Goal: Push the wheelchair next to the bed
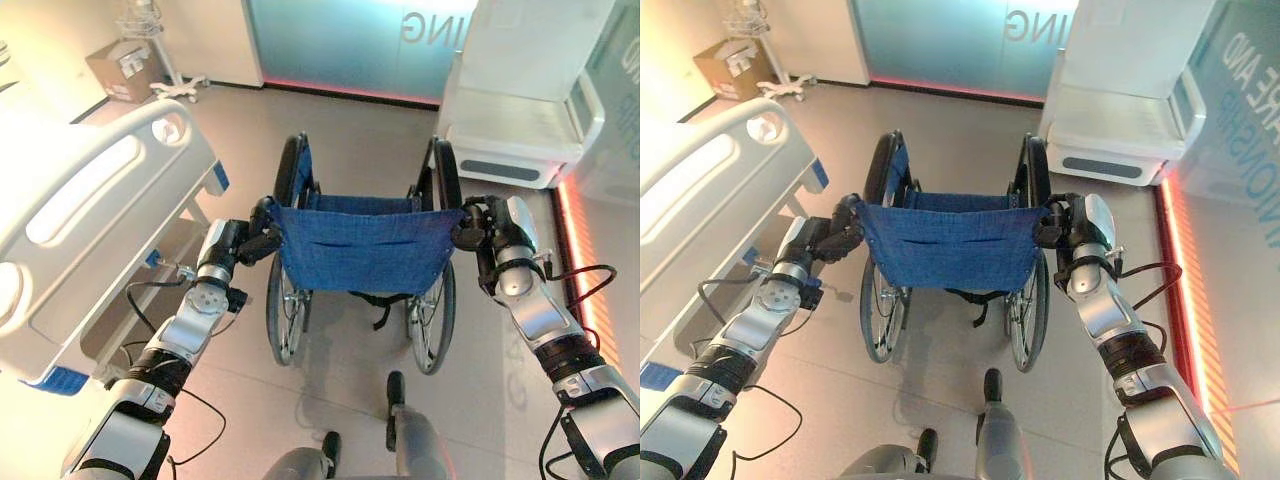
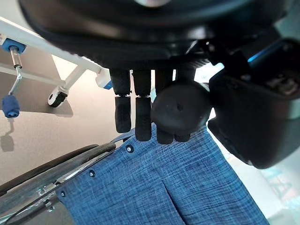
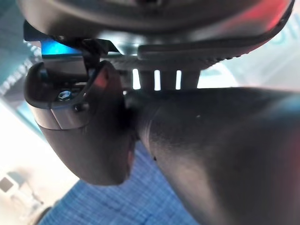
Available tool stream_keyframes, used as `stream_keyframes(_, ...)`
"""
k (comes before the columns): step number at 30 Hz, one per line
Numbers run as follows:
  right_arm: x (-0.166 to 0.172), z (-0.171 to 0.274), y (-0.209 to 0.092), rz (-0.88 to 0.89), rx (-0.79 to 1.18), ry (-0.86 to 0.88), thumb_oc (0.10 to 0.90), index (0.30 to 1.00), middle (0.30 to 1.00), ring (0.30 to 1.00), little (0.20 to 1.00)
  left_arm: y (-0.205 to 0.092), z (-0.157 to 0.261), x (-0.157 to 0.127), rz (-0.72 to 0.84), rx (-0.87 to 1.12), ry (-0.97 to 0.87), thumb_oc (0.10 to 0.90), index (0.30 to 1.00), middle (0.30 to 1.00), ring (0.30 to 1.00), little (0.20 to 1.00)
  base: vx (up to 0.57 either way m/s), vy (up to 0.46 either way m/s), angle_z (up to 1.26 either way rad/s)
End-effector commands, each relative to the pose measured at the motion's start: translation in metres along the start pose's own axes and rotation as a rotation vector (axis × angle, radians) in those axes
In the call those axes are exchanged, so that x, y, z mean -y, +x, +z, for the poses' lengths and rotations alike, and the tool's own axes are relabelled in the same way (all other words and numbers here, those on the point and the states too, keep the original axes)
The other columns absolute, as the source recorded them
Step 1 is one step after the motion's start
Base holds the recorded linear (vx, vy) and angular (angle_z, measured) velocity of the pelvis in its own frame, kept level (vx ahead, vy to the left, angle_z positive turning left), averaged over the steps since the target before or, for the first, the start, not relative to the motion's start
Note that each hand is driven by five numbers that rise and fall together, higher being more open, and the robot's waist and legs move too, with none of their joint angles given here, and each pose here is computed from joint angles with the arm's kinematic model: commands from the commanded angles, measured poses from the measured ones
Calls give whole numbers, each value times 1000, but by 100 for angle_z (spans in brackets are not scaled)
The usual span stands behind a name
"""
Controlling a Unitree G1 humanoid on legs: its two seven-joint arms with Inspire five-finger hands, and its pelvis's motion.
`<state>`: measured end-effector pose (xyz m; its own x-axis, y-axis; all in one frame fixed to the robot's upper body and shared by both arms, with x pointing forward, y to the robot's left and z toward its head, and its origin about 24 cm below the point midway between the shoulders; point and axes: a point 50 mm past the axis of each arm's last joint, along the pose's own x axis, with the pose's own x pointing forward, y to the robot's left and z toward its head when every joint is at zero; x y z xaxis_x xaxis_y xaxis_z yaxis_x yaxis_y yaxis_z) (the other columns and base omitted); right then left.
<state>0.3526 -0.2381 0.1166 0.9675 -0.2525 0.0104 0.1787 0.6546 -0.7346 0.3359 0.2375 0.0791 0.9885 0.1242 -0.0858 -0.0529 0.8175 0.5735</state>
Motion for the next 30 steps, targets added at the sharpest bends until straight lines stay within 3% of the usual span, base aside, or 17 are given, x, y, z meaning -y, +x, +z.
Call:
stream_keyframes(1, -2, -6, 10, 192, -42, -115, 400, 300, 300, 300, 300, 13, 43, -13, 23, 187, 69, 400, 300, 300, 300, 300, 324, -312, 47)
stream_keyframes(14, -6, -10, 8, 251, -46, -166, 400, 300, 300, 300, 300, 17, 38, -9, 23, 122, 28, 400, 300, 300, 300, 300, 323, -214, 23)
stream_keyframes(22, -5, -30, 8, 274, -148, -203, 400, 300, 300, 300, 300, 17, 32, 2, -37, 111, 32, 400, 300, 300, 300, 300, 366, -133, 6)
stream_keyframes(30, -11, -6, 17, 349, -140, -185, 400, 300, 300, 300, 300, 22, 23, -22, -29, 13, 170, 400, 300, 300, 300, 300, 499, 124, -47)
